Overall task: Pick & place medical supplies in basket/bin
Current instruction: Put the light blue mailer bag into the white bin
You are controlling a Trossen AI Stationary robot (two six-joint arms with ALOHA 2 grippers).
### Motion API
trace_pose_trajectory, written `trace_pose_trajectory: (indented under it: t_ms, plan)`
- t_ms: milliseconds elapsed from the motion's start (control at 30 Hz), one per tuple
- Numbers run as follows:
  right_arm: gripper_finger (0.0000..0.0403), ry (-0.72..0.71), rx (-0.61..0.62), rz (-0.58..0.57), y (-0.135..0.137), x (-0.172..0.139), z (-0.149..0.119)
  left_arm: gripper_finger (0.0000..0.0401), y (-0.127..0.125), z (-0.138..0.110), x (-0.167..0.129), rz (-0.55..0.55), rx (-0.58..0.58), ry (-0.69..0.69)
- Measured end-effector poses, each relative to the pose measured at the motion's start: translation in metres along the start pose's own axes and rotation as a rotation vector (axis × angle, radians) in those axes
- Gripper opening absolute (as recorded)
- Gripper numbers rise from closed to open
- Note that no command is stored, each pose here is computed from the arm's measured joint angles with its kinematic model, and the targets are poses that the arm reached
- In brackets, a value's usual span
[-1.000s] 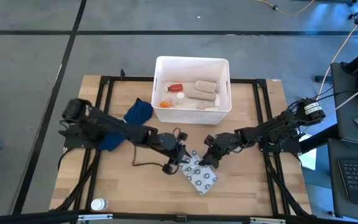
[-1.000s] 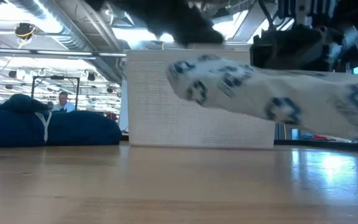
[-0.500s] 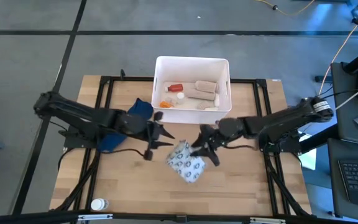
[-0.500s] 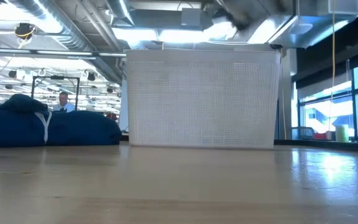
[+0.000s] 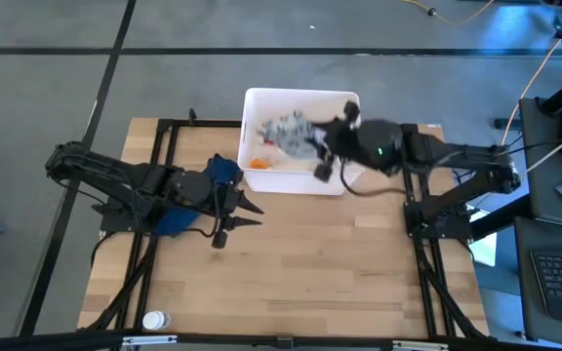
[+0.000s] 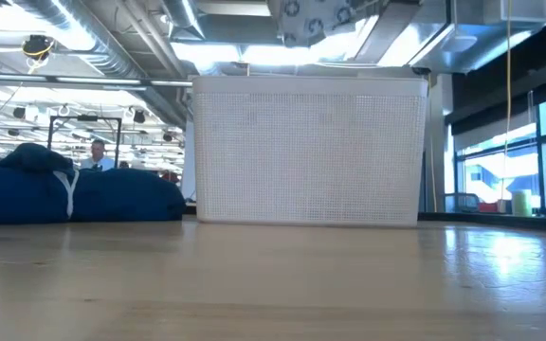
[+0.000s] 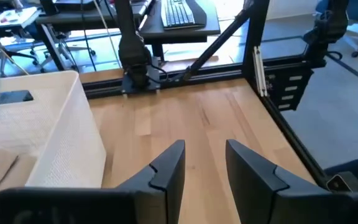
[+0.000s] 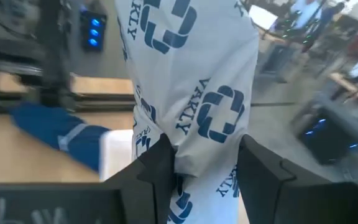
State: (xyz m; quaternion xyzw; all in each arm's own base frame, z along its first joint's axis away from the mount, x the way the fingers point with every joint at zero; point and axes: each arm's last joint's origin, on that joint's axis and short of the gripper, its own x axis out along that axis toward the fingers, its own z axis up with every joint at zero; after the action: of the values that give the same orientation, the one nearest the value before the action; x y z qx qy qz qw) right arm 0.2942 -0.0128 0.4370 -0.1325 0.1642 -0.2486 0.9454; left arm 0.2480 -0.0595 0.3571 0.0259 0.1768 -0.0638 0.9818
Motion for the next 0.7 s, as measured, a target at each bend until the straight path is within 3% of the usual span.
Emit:
trace_pose_trajectory:
  t_ms: [100,267,367,700]
  plan:
    - [0.0141,0.045,-0.004,-0.049,-0.027,0.024,-0.009,0.0109,0.001,-0.001,0.000,0.001,0.001,0.015]
    - [0.0141,0.185,0.014,0.094,-0.054,0.076,-0.044,0.0109,0.001,-0.005,0.000,0.003,0.004,0.049]
    - [0.0141,0.258,-0.012,0.107,-0.062,0.106,-0.065,0.0109,0.001,-0.007,0.000,0.003,0.006,0.069]
    - [0.0141,0.402,0.042,0.387,-0.046,0.175,-0.126,0.0109,0.001,-0.014,-0.001,0.007,-0.029,0.140]
